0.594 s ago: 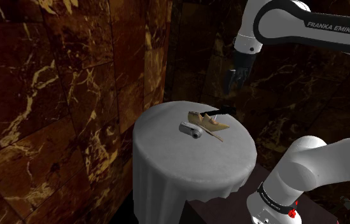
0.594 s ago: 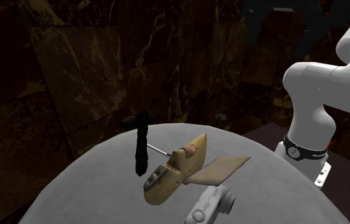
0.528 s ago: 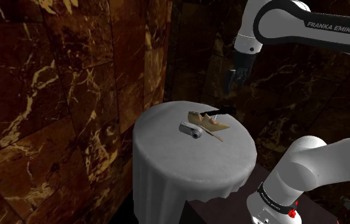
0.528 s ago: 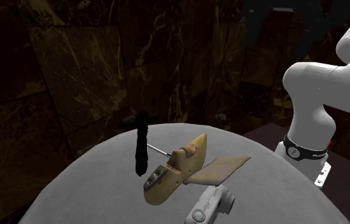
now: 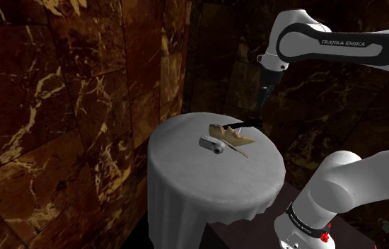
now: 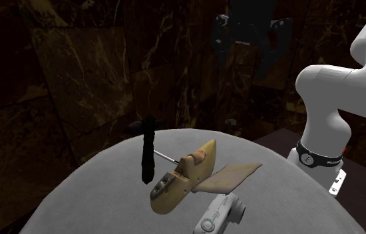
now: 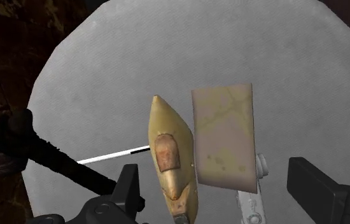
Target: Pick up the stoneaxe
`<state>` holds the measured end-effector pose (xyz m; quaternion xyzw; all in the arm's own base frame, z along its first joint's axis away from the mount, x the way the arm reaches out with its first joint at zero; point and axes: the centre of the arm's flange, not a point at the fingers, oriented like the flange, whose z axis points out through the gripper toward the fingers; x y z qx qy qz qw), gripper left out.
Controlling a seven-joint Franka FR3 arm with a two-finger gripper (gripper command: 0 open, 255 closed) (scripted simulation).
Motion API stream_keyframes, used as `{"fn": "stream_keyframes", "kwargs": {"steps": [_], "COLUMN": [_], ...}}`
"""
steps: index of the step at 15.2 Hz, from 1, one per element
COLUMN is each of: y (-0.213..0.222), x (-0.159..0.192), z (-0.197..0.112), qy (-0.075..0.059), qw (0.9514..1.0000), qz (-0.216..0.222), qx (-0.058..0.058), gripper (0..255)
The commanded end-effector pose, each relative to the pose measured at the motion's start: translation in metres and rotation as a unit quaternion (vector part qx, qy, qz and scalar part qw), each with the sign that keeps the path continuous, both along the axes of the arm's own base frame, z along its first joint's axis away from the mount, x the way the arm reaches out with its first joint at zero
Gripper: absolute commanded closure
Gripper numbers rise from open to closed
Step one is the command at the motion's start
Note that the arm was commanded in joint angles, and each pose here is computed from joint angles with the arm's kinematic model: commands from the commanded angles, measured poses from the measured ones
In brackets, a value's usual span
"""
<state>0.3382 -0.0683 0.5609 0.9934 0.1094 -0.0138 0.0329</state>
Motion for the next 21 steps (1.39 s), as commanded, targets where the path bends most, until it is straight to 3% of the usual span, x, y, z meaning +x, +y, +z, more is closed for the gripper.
{"fn": "stream_keyframes", "kwargs": {"steps": [1, 6, 11, 16, 21], "y": [-0.021, -0.072, -0.118, -0.156, -0.186], "x": [0.007, 0.034, 0.067, 0.105, 0.148], "z": [-0.014, -0.052, -0.092, -0.135, -0.180], "qy": [0.008, 0.030, 0.050, 0.071, 0.091], "qw": [0.9992, 0.9914, 0.9754, 0.9512, 0.9192], "qz": [0.039, 0.126, 0.213, 0.299, 0.381], "qx": [0.004, 0.013, 0.022, 0.031, 0.040], "gripper": [0, 0, 0, 0, 0]}}
